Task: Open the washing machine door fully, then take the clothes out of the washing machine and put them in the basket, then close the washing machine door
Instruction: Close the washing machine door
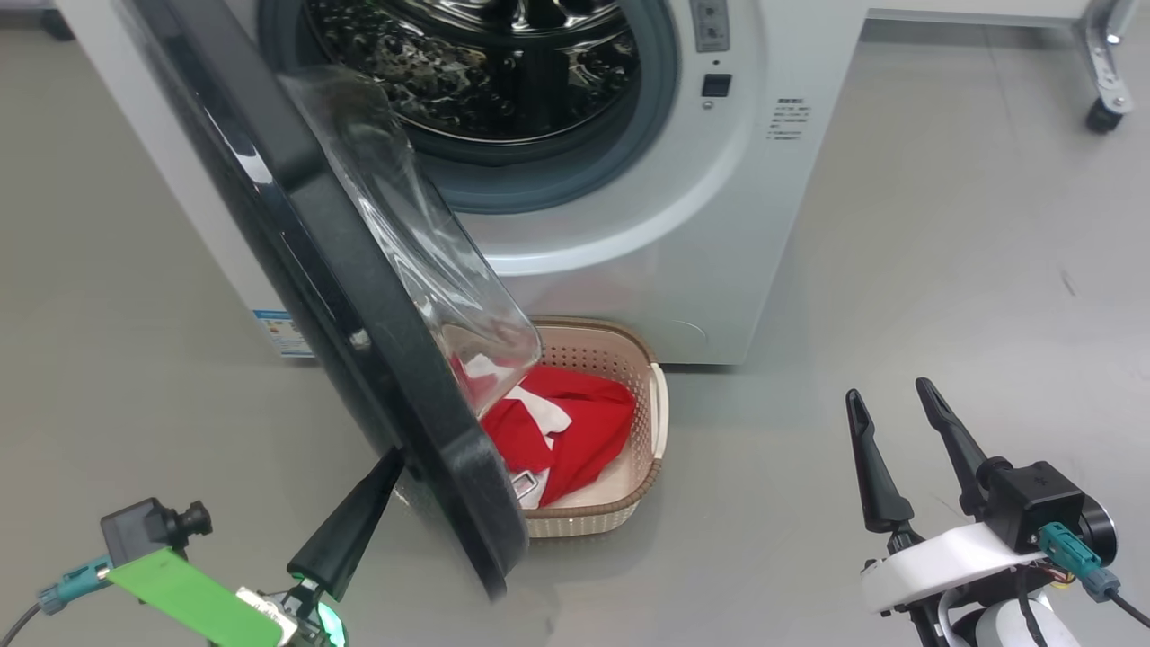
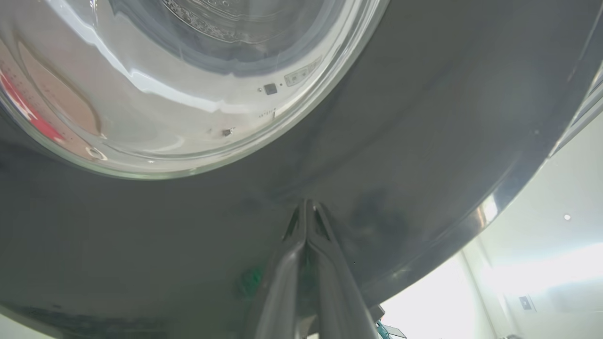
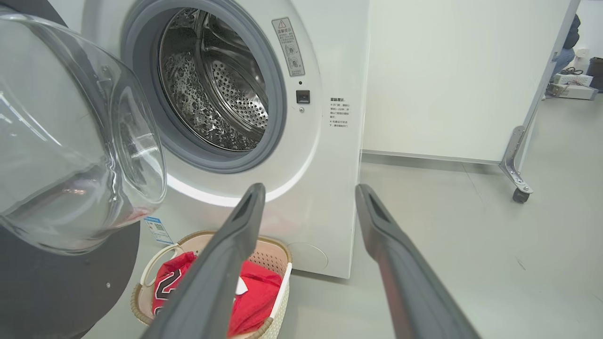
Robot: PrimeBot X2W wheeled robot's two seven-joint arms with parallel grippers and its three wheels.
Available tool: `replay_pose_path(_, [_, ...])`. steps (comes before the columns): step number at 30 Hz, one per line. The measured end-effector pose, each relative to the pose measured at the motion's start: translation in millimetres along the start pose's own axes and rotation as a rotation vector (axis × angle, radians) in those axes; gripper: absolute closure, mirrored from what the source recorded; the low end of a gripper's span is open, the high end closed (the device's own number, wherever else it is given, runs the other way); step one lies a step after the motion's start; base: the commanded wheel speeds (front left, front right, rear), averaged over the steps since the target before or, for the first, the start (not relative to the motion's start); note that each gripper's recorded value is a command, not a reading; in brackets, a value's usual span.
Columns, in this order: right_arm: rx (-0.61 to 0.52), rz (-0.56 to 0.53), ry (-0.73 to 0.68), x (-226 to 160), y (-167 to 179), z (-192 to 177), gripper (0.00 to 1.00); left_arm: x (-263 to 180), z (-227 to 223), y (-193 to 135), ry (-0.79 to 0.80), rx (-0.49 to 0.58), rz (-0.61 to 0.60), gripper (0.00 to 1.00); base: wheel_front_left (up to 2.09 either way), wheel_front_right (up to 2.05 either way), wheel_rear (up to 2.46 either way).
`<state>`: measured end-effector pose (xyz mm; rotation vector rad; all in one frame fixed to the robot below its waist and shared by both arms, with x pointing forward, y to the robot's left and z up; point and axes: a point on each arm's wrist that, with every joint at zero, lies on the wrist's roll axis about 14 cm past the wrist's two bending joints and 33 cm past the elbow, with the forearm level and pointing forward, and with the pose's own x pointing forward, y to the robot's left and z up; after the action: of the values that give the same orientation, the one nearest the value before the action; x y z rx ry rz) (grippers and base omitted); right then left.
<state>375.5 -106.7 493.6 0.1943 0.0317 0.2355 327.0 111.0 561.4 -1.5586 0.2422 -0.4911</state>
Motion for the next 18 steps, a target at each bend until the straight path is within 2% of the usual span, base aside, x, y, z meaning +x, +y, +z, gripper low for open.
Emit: replay_pose_path(18, [0.008, -0.135, -0.022, -26.0, -35.9, 7.0, 0.00, 53.6, -44.0, 5.0, 0.207, -0.046, -0.032, 1.00, 0.00, 0.00, 0.00])
